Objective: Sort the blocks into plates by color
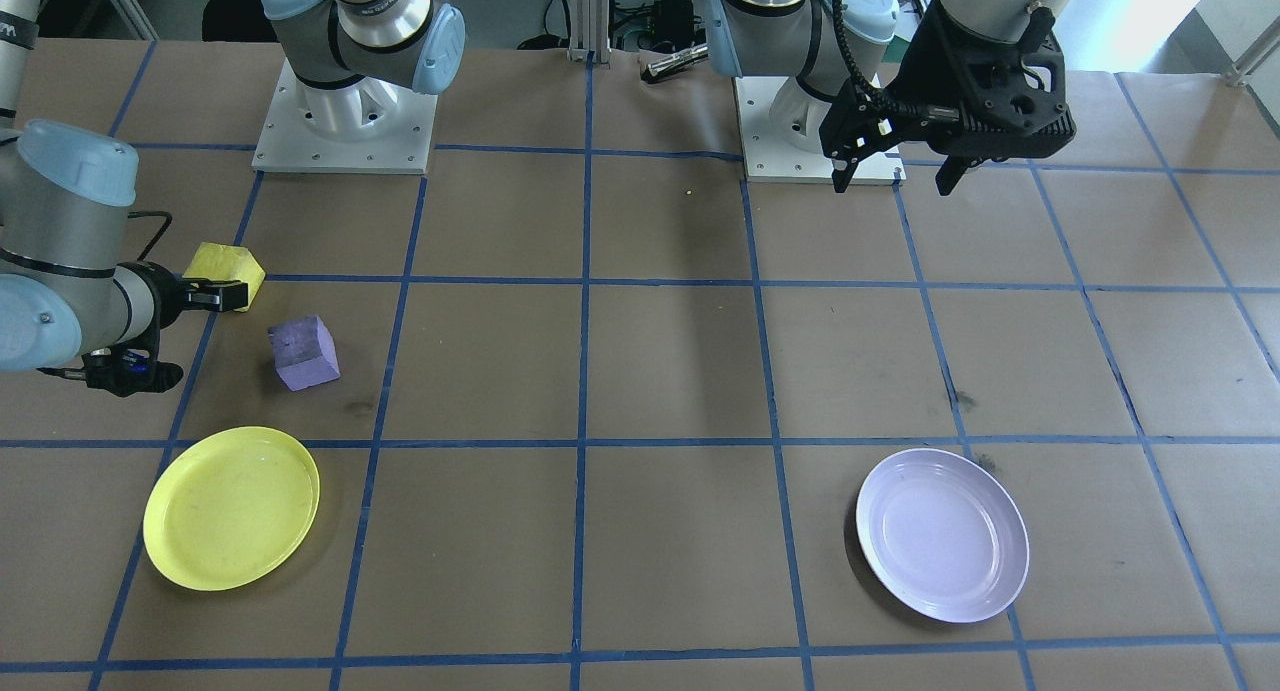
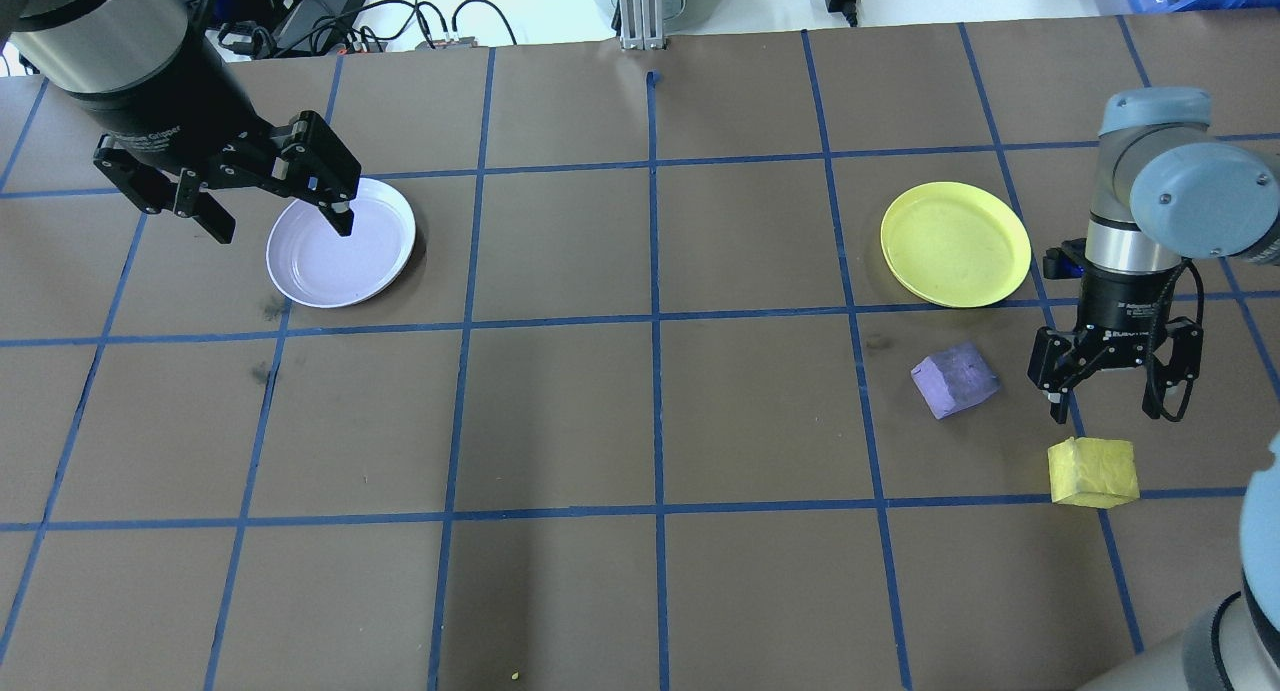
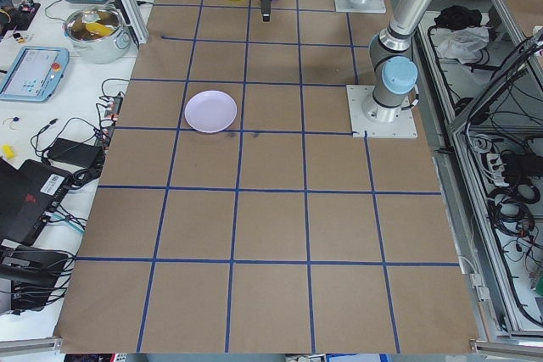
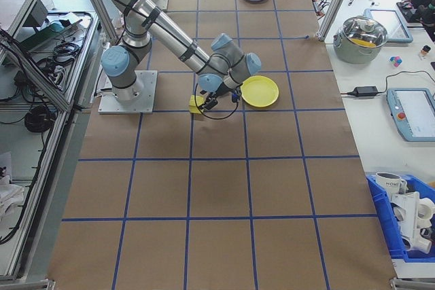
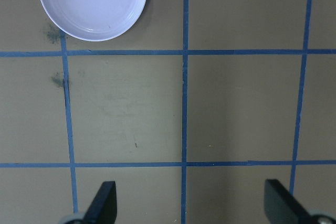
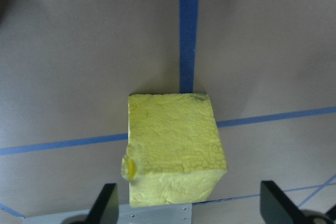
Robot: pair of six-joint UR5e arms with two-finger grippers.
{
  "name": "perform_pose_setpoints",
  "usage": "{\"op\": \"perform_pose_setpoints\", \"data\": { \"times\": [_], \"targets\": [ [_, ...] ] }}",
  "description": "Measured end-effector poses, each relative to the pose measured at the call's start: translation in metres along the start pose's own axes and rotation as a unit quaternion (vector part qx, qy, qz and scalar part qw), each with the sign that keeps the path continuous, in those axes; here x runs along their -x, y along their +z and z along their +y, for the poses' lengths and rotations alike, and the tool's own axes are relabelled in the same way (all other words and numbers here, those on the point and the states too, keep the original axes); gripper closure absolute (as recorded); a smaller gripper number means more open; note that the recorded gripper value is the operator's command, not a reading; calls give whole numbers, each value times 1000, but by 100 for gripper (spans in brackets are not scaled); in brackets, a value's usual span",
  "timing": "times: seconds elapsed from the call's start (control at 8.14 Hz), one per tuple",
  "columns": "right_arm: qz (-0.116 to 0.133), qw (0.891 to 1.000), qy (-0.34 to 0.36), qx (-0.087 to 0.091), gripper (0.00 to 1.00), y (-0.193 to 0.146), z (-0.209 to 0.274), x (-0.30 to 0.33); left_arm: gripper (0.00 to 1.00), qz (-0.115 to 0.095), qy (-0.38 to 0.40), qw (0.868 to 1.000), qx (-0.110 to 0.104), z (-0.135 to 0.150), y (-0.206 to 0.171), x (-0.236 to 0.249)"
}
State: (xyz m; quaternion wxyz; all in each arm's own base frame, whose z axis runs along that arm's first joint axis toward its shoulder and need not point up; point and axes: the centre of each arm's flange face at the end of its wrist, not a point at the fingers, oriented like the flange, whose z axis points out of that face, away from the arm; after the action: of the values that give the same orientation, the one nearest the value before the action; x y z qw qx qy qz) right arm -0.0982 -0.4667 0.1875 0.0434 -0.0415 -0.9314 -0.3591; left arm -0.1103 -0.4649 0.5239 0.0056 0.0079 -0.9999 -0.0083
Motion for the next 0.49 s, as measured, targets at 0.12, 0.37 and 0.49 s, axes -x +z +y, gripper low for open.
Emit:
{"op": "perform_pose_setpoints", "data": {
  "times": [0.12, 0.37, 0.49],
  "targets": [
    [-4, 1000, 2, 5, 4, 5, 1, -1, 0, 0, 0, 1000, 0, 0, 0, 0],
    [-10, 1000, 8, 6, 4, 7, 0, -2, 0, 0, 0, 1000, 0, 0, 0, 0],
    [-11, 1000, 8, 6, 5, 7, 0, -2, 0, 0, 0, 1000, 0, 0, 0, 0]
  ]
}}
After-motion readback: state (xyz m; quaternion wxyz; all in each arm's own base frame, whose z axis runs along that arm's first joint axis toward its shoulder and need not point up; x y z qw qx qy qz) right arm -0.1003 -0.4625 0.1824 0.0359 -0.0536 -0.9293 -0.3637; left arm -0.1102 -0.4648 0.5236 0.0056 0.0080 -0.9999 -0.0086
